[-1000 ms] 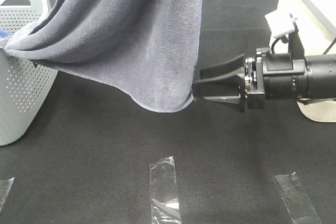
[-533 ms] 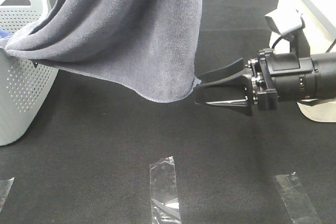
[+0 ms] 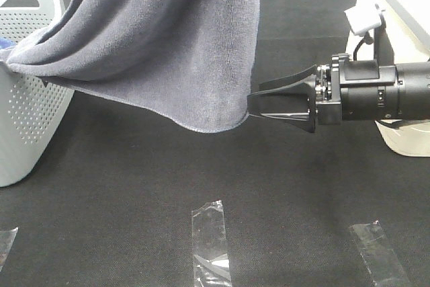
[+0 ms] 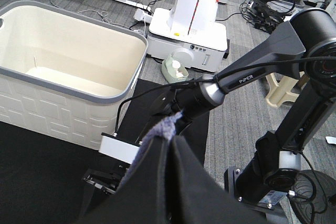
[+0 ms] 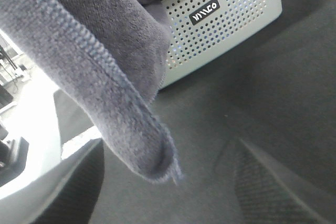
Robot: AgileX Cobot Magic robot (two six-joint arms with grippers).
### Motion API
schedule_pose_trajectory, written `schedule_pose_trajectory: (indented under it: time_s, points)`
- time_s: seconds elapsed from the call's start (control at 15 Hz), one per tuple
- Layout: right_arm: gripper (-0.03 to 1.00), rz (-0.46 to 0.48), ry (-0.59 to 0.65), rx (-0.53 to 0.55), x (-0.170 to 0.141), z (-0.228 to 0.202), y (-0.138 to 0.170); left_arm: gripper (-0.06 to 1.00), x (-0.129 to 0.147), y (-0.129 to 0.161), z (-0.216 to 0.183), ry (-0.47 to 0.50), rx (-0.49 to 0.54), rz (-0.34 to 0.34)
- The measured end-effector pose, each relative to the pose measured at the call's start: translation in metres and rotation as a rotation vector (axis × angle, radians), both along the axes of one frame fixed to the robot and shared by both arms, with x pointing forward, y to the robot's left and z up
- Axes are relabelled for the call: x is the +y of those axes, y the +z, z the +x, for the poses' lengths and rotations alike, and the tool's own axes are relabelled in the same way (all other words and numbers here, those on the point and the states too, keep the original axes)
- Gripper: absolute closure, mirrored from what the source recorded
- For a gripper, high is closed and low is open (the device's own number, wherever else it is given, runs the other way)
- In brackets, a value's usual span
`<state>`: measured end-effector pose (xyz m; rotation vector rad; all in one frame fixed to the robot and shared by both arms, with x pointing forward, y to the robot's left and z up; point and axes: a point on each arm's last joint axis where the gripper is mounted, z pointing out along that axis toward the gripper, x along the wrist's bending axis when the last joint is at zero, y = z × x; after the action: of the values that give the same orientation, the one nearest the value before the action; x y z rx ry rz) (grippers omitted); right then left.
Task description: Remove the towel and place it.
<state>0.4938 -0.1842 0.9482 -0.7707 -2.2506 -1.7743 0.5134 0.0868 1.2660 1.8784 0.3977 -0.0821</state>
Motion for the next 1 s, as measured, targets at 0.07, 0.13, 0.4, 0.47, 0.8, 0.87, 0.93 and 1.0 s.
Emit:
schedule_pose_trajectory:
  time_s: [0.07,0.13,0.4,0.47,0.8,0.87,0.93,1.0]
  points:
    - [0.31,0.016,0.010,0.008,0.001,0.000,-0.001,0.94,0.000,0.000,0.000,0.000,0.000,0.000]
    - [0.31,0.033,0.024,0.011,0.001,-0.001,-0.002,0.94,0.000,0.000,0.000,0.000,0.000,0.000]
    - [0.31,0.050,0.024,-0.009,0.002,0.000,-0.001,0.94,0.000,0.000,0.000,0.000,0.000,0.000]
    - [0.31,0.050,0.025,-0.018,0.002,0.000,-0.001,0.94,0.000,0.000,0.000,0.000,0.000,0.000]
    - [0.31,0.013,0.086,-0.049,0.024,-0.003,0.001,0.94,0.000,0.000,0.000,0.000,0.000,0.000]
    - [0.31,-0.011,0.085,-0.050,0.026,-0.003,-0.001,0.94,0.000,0.000,0.000,0.000,0.000,0.000]
    - [0.31,-0.033,0.078,-0.049,0.026,-0.002,-0.003,0.94,0.000,0.000,0.000,0.000,0.000,0.000]
    - [0.34,-0.057,0.085,-0.039,0.025,-0.003,-0.005,0.94,0.000,0.000,0.000,0.000,0.000,0.000]
